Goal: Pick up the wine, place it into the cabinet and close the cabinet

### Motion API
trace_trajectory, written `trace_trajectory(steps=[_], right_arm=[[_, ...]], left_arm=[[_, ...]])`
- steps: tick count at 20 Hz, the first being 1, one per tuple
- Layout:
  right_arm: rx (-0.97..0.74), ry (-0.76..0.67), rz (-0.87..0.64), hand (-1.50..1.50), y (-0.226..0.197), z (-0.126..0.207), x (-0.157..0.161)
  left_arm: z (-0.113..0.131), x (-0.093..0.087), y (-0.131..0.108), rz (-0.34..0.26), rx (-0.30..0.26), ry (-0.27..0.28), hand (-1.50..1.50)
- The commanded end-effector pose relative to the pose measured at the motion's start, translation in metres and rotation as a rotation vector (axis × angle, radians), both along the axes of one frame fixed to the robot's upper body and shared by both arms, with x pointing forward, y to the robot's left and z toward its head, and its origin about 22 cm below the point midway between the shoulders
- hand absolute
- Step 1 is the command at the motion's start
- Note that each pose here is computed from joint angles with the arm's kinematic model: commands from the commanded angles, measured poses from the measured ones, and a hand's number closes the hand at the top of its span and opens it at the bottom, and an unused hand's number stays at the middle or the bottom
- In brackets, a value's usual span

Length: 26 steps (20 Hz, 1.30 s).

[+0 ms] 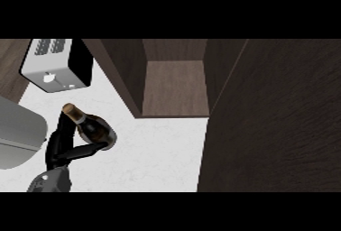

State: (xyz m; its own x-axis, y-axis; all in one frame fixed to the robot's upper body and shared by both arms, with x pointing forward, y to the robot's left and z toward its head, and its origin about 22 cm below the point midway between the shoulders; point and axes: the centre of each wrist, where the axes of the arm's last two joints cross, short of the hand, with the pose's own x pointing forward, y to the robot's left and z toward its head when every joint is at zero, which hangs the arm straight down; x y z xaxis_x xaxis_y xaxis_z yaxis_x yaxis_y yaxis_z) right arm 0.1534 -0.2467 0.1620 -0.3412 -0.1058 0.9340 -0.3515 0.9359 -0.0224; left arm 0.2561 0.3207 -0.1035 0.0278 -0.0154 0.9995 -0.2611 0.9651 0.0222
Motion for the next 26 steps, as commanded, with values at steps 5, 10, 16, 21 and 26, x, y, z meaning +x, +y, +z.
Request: trace_trajectory(steps=[5,10,16,21,26], right_arm=[[0.024,-0.053,0.007,-1.50,0.013,0.014,-0.020],[0.022,-0.071,0.006,-1.50,-0.001,0.032,-0.011],[0.033,-0.048,0.025,-1.50,0.001,0.017,-0.020],[0.022,-0.050,0.019,-1.50,0.009,0.022,-0.024],[0.012,-0.051,-0.002,-1.50,-0.004,0.017,-0.010]], left_arm=[[-0.026,-0.003,-0.013,-0.027,-0.074,0.031,-1.50],[-0.036,0.003,-0.020,-0.058,-0.190,0.009,1.50],[-0.045,0.000,-0.015,-0.131,-0.120,0.015,1.50],[-0.058,-0.033,0.005,-0.088,-0.078,-0.047,1.50],[-0.076,-0.069,-0.003,-0.075,-0.126,-0.112,1.50]])
